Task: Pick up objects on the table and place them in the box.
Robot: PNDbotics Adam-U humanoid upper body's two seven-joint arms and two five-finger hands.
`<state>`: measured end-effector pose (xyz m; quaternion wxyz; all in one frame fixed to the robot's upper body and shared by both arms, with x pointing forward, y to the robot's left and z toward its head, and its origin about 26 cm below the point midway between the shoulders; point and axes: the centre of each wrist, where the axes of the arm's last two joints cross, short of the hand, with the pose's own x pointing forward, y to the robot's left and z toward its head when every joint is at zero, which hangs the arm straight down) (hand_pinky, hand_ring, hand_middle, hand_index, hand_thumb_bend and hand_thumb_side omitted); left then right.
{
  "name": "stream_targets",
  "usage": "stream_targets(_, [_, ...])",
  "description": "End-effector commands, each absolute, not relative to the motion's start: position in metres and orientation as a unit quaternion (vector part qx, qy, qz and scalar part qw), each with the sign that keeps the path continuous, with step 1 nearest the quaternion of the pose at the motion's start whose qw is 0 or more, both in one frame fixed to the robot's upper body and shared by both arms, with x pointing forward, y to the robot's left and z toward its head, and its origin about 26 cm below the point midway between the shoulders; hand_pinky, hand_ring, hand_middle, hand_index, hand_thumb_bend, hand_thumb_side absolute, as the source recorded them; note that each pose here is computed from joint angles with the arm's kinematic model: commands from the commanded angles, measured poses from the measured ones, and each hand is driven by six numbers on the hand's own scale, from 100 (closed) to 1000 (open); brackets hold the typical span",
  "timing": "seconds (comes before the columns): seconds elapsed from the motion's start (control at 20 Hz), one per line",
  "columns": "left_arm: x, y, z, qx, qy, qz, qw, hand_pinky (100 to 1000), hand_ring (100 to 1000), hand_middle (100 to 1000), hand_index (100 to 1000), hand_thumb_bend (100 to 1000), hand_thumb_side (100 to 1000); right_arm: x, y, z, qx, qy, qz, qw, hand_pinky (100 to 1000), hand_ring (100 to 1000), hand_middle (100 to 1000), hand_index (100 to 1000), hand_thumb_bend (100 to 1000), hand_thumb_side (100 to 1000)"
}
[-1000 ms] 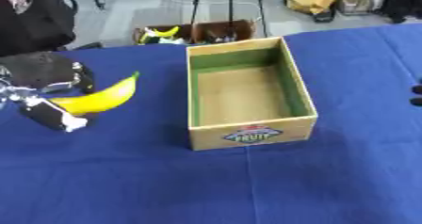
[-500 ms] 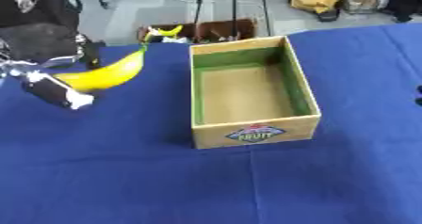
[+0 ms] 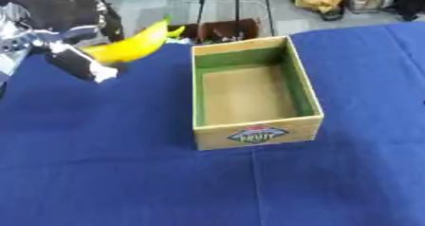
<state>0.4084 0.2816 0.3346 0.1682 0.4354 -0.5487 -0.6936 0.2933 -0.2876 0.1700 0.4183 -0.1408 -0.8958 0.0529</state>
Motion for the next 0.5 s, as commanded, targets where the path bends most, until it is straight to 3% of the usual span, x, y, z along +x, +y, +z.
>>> stream_targets(0.05, [0.408,0.28,0.352,0.449,-0.561,-0.677,0.158,370,599,531,627,100,577,0.292,-0.29,0.177,-0.144,-0.899,0.064,0.408,629,676,635,861,100,1000])
stream_targets(0.5, [0.419,0.26,0.36,0.448,-0.587,-0.658,0.147,364,598,527,624,100,574,0.292,-0.287,0.183,-0.14,-0.905,0.067,0.397,628,675,631,844,100,1000])
